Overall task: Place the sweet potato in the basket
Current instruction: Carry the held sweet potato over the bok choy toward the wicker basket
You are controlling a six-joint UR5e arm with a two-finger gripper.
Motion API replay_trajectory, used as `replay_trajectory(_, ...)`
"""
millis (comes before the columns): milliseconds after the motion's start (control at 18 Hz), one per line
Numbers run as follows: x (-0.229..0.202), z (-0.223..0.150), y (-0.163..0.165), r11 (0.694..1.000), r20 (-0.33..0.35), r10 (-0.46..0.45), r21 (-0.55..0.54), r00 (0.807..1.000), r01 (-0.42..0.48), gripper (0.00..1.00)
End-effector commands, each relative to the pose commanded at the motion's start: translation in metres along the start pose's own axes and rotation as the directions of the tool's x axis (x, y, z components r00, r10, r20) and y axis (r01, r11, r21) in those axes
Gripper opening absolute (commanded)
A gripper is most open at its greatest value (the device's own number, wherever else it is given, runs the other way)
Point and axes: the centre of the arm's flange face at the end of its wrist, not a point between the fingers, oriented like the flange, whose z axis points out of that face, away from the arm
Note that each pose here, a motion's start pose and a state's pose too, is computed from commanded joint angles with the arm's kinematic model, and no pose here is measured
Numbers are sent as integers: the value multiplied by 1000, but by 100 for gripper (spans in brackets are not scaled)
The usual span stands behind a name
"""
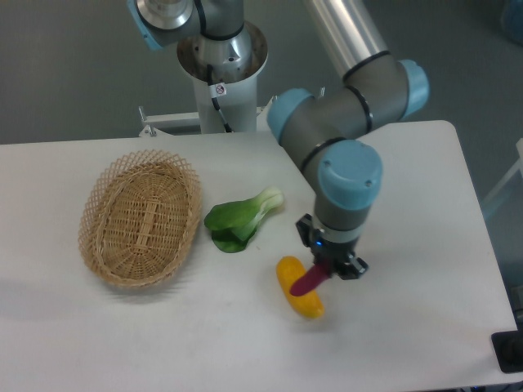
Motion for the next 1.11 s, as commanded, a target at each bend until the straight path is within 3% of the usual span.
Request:
replay_trajectory(611,92,-17,-70,988,0,156,5,988,-156,33)
replay_trajectory(1111,151,5,-71,980,-57,196,-8,979,-197,33)
